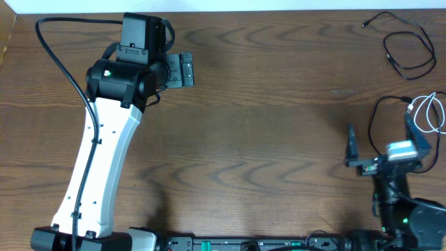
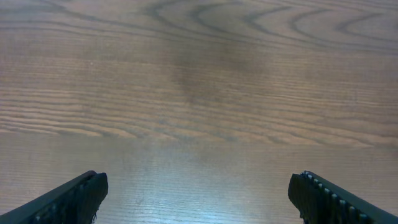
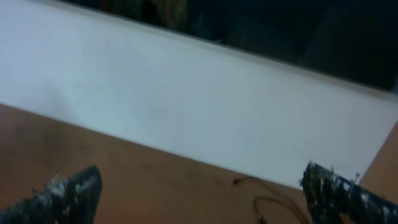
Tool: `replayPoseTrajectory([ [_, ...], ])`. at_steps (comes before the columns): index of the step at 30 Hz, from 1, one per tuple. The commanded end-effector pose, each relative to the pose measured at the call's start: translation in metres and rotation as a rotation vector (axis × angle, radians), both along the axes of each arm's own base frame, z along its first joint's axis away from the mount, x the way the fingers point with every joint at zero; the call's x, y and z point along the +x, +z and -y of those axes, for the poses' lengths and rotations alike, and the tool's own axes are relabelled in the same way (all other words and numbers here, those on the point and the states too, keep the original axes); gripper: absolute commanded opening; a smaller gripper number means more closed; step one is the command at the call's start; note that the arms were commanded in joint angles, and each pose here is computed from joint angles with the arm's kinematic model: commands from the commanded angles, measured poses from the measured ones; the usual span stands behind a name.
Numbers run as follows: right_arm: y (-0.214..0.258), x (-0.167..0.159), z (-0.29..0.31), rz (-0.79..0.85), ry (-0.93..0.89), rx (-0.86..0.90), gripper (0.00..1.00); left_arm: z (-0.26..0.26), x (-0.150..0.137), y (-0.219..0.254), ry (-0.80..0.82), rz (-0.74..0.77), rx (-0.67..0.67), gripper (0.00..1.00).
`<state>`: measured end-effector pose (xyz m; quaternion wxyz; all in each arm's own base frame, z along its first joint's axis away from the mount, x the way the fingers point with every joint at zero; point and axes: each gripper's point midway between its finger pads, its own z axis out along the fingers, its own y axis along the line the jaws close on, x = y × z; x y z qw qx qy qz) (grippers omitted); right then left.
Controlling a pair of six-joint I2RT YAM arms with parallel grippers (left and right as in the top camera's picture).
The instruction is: Untangle cables
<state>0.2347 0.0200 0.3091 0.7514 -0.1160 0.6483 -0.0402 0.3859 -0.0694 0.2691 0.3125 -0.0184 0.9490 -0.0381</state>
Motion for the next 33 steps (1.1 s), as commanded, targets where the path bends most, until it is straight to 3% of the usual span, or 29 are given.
replayPoseTrajectory([
  [1,-0.028,-0.002,0.000,0.036,0.001,0.002,0.99,-0.002,0.000,-0.005,0.003,-0.011,0.017,0.98],
  [12,-0.090,0.005,-0.004,-0.017,0.023,0.038,0.99,-0.002,0.000,-0.005,0.003,-0.011,0.017,0.98],
  [18,-0.152,0.009,-0.010,-0.213,0.052,0.046,0.99,-0.002,0.000,-0.005,0.003,-0.011,0.017,0.98],
  [33,-0.149,0.009,-0.009,-0.203,0.049,0.050,0.99,-0.002,0.000,-0.005,0.003,-0.011,0.017,0.98],
])
